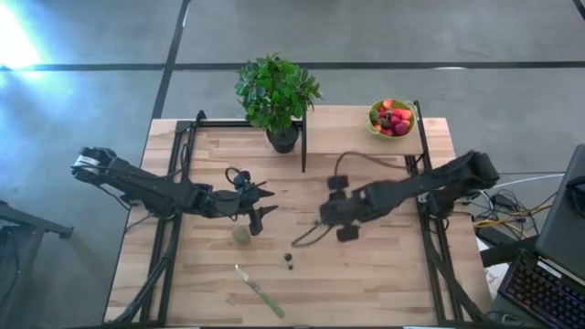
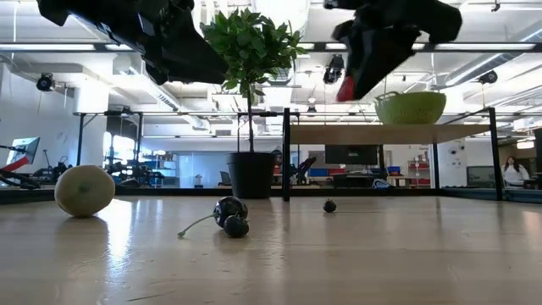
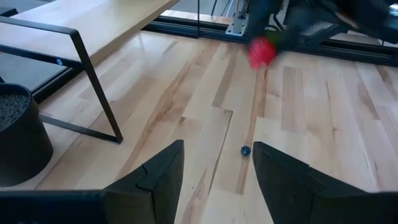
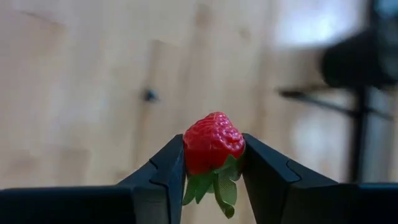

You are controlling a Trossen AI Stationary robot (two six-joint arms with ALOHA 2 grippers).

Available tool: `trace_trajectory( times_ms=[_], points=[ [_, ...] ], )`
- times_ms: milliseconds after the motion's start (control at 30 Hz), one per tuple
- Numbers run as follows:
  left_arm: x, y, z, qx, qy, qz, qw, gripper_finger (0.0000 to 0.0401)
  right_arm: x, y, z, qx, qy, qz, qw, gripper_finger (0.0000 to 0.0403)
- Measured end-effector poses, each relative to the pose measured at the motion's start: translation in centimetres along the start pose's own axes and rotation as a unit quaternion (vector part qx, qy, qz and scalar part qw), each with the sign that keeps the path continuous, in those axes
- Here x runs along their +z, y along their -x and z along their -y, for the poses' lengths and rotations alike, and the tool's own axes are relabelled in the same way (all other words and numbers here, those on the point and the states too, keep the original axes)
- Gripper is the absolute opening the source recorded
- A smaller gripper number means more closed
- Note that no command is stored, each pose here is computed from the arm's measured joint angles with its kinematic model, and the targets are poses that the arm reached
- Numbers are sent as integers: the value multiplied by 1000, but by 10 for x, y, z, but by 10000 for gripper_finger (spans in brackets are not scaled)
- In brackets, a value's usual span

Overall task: Pick & Place Fruit
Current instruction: Put the strawberry into the green strainer bowl on the shelf

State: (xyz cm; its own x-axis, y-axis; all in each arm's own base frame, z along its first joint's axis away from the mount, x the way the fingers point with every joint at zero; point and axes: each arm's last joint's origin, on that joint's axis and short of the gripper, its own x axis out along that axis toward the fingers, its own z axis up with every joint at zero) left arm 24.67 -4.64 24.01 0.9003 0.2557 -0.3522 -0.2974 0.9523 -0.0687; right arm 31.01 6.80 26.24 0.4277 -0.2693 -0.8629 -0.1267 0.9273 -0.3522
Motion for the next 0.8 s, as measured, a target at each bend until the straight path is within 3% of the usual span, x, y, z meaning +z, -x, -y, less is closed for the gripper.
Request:
trace_trajectory(
  times_ms=[400,633,800],
  points=[
    [1,0,0,-1,2,4,1000,197,-65,83,95,-118,-139,10,983,130],
    [1,0,0,-1,1,4,1000,197,-110,120,137,-182,-244,37,952,127],
    [1,0,0,-1,0,4,1000,197,-136,132,156,-216,-297,20,930,136]
  ],
)
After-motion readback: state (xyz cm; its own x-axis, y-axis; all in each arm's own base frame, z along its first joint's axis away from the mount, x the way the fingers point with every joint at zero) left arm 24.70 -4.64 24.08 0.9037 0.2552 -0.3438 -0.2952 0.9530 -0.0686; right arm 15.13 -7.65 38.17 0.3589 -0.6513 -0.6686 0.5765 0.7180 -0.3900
